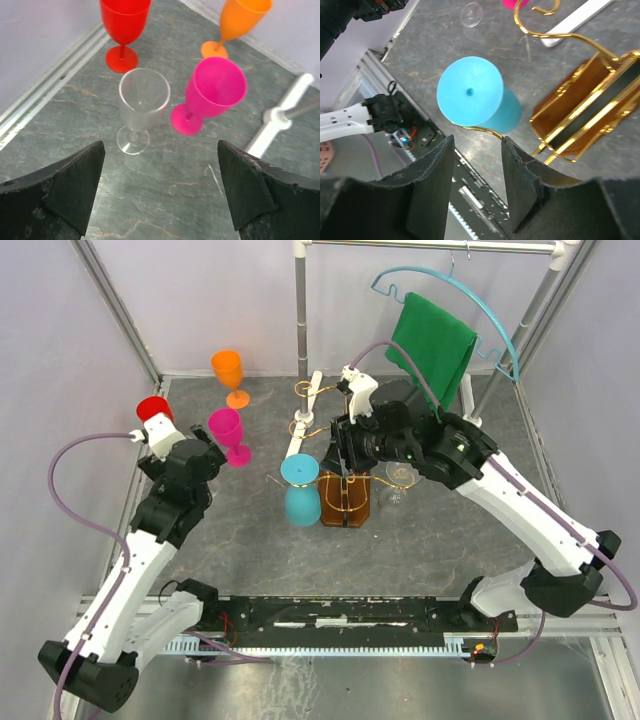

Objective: Take the wine glass off the wine glass rack

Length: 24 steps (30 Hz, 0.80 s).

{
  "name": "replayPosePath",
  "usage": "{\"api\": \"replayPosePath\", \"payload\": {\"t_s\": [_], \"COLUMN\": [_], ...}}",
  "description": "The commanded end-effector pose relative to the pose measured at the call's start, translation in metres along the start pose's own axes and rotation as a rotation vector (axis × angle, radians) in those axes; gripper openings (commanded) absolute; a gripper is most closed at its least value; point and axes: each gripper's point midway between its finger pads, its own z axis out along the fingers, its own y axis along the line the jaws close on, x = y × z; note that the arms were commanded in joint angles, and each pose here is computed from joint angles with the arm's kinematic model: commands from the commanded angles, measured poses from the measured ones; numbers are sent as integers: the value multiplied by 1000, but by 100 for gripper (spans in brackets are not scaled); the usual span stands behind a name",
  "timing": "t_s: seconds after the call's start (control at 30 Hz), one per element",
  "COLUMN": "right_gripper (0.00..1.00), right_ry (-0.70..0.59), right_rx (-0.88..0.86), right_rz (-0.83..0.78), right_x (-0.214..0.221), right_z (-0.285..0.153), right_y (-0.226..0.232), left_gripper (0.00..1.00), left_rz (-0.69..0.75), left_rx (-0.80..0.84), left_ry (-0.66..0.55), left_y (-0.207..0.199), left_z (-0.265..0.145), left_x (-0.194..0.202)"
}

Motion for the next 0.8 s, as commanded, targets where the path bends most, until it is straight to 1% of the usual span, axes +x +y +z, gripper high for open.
{"api": "replayPosePath", "payload": {"t_s": [0.0,0.1,0.17,0.23,0.37,0.47,0.6,0.7,0.77], "right_gripper": [50,51,51,51,52,52,53,51,48], "right_ry": [29,68,90,100,103,106,116,123,129], "right_rx": [-160,-141,-95,-53,-32,-31,-69,-97,-118], "right_rz": [113,135,155,161,172,177,196,211,224], "right_x": [-1,6,11,14,15,16,19,20,20], "right_z": [18,31,38,42,45,47,56,62,65], "right_y": [27,23,14,6,-1,-4,-1,2,3], "left_gripper": [100,100,100,100,99,99,99,98,98], "left_rz": [-58,-87,-106,-115,-133,-141,-147,-151,-151], "left_rx": [180,250,292,309,349,366,382,386,385], "left_ry": [66,101,124,131,133,141,153,150,145], "left_y": [-27,-39,-48,-52,-59,-61,-63,-62,-61], "left_z": [-22,-29,-33,-35,-39,-41,-43,-44,-45], "left_x": [-8,-7,-6,-8,-11,-9,-6,-7,-8]}}
